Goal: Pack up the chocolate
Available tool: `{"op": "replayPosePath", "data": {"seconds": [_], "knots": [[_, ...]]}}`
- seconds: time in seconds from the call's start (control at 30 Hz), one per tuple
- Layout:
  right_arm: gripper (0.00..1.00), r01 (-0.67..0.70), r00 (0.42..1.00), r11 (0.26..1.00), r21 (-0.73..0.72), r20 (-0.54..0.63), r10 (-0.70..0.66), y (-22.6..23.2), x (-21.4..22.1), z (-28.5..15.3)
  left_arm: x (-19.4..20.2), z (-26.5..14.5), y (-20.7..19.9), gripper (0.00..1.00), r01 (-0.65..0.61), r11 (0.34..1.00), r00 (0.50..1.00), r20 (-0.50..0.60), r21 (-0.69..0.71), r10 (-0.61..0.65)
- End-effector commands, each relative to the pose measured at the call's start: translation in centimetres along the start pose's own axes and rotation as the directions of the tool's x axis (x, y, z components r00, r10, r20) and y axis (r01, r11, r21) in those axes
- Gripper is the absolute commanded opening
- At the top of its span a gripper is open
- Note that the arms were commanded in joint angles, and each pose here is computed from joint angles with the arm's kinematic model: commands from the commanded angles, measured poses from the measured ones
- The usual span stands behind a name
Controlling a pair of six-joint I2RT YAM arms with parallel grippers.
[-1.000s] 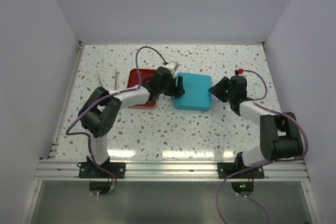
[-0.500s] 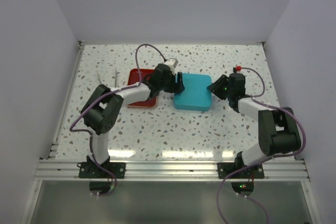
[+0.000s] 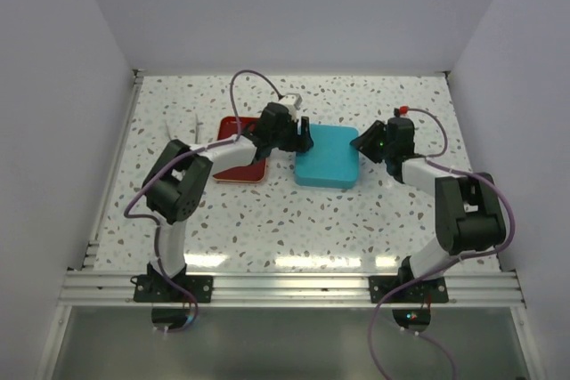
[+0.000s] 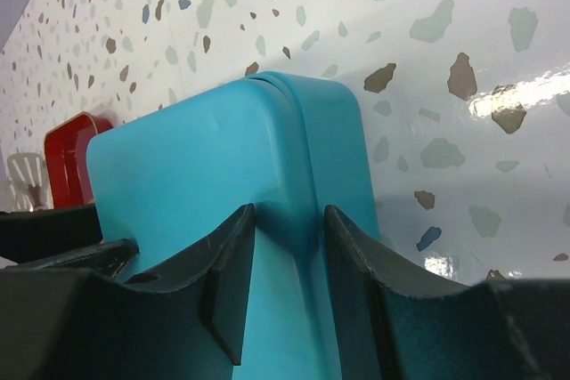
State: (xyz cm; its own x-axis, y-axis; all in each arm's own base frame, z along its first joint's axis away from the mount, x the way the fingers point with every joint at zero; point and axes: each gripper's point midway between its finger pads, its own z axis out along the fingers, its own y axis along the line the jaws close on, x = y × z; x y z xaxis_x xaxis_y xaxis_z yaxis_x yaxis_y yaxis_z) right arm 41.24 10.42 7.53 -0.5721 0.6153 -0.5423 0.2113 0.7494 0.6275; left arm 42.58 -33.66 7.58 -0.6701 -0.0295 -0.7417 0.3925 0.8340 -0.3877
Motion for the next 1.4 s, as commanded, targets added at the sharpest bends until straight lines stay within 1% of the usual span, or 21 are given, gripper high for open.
{"op": "replayPosePath", "data": {"seconds": [0.0, 0.07, 0.1, 0.23, 0.33, 0.37, 0.43, 0.5, 0.57, 0.67, 0.7, 0.77, 0.8, 0.93, 1.07, 1.17, 1.23, 1.3, 1.37], "knots": [[0.42, 0.033, 0.999, 0.999, -0.02, 0.03, -0.033, 1.1, -1.2, 0.1, -0.4, 0.5, 0.6, 0.72, -0.029, 1.0, 1.0, 0.0, -0.011, 0.029], [0.49, 0.045, 0.998, 0.999, -0.023, 0.05, -0.044, 1.4, -1.8, -0.2, -0.8, 0.4, 0.4, 0.73, -0.032, 0.999, 0.999, 0.012, -0.006, 0.032], [0.57, 0.066, 0.996, 0.998, -0.018, 0.068, -0.064, 1.6, -2.4, -0.4, -1.3, 0.3, 0.3, 0.74, -0.034, 0.999, 0.999, 0.024, -0.003, 0.034], [0.73, 0.118, 0.986, 0.993, -0.012, 0.119, -0.116, 3.0, -4.5, -2.5, -2.3, 0.2, -0.2, 0.77, -0.042, 0.999, 0.998, 0.042, 0.009, 0.042], [0.77, 0.154, 0.975, 0.988, 0.019, 0.162, -0.155, 3.2, -5.6, -4.0, -2.4, 0.4, -0.3, 0.77, -0.045, 0.999, 0.998, 0.037, 0.012, 0.045], [0.77, 0.171, 0.969, 0.985, 0.026, 0.179, -0.173, 3.5, -6.0, -5.3, -2.4, 0.3, -0.3, 0.77, -0.045, 0.999, 0.998, 0.038, 0.011, 0.045], [0.79, 0.206, 0.959, 0.976, 0.075, 0.182, -0.216, 2.9, -5.5, -6.6, -2.7, 0.1, -0.3, 0.79, -0.047, 0.999, 0.998, 0.047, 0.008, 0.047], [0.8, 0.227, 0.949, 0.971, 0.076, 0.209, -0.238, 3.5, -5.5, -8.0, -3.6, -0.4, -0.7, 0.8, -0.051, 0.999, 0.996, 0.079, 0.018, 0.049], [0.8, 0.261, 0.945, 0.956, 0.132, 0.169, -0.281, 3.0, -3.6, -8.8, -4.2, -0.7, -1.0, 0.81, -0.056, 0.998, 0.994, 0.094, 0.025, 0.054], [0.8, 0.305, 0.932, 0.942, 0.14, 0.161, -0.325, 3.5, -1.5, -10.5, -5.4, -1.6, -2.0, 0.82, -0.063, 0.997, 0.99, 0.127, 0.054, 0.056], [0.8, 0.279, 0.937, 0.95, 0.141, 0.178, -0.302, 3.3, -1.2, -11.2, -5.9, -1.9, -2.3, 0.82, -0.063, 0.996, 0.989, 0.138, 0.063, 0.054], [0.8, 0.251, 0.945, 0.956, 0.152, 0.175, -0.276, 2.8, -0.5, -12.2, -6.2, -2.3, -2.7, 0.82, -0.069, 0.994, 0.988, 0.147, 0.083, 0.056], [0.8, 0.239, 0.943, 0.959, 0.154, 0.199, -0.268, 2.6, -0.7, -13.2, -6.5, -2.5, -3.1, 0.83, -0.07, 0.993, 0.987, 0.152, 0.093, 0.056], [0.81, 0.224, 0.956, 0.962, 0.155, 0.157, -0.248, 1.7, 0.8, -14.5, -6.9, -3.0, -3.4, 0.83, -0.07, 0.992, 0.985, 0.164, 0.104, 0.052], [0.81, 0.227, 0.968, 0.963, 0.145, 0.072, -0.239, 1.0, 3.5, -13.6, -7.1, -3.8, -3.4, 0.84, -0.066, 0.993, 0.983, 0.177, 0.102, 0.047], [0.79, 0.262, 0.963, 0.954, 0.147, 0.016, -0.267, 0.7, 5.9, -13.1, -7.4, -5.3, -3.5, 0.84, -0.069, 0.993, 0.979, 0.196, 0.092, 0.05], [0.77, 0.278, 0.96, 0.951, 0.138, -0.013, -0.279, 0.7, 7.3, -13.0, -6.9, -5.7, -2.8, 0.84, -0.07, 0.995, 0.98, 0.19, 0.067, 0.056], [0.75, 0.278, 0.96, 0.951, 0.135, -0.033, -0.276, 0.3, 8.4, -13.1, -7.3, -6.6, -3.0, 0.84, -0.08, 0.995, 0.977, 0.204, 0.06, 0.066], [0.75, 0.278, 0.96, 0.951, 0.135, -0.04, -0.276, 0.0, 8.9, -13.2, -7.2, -7.2, -2.6, 0.84, -0.082, 0.996, 0.976, 0.204, 0.046, 0.071]]}}
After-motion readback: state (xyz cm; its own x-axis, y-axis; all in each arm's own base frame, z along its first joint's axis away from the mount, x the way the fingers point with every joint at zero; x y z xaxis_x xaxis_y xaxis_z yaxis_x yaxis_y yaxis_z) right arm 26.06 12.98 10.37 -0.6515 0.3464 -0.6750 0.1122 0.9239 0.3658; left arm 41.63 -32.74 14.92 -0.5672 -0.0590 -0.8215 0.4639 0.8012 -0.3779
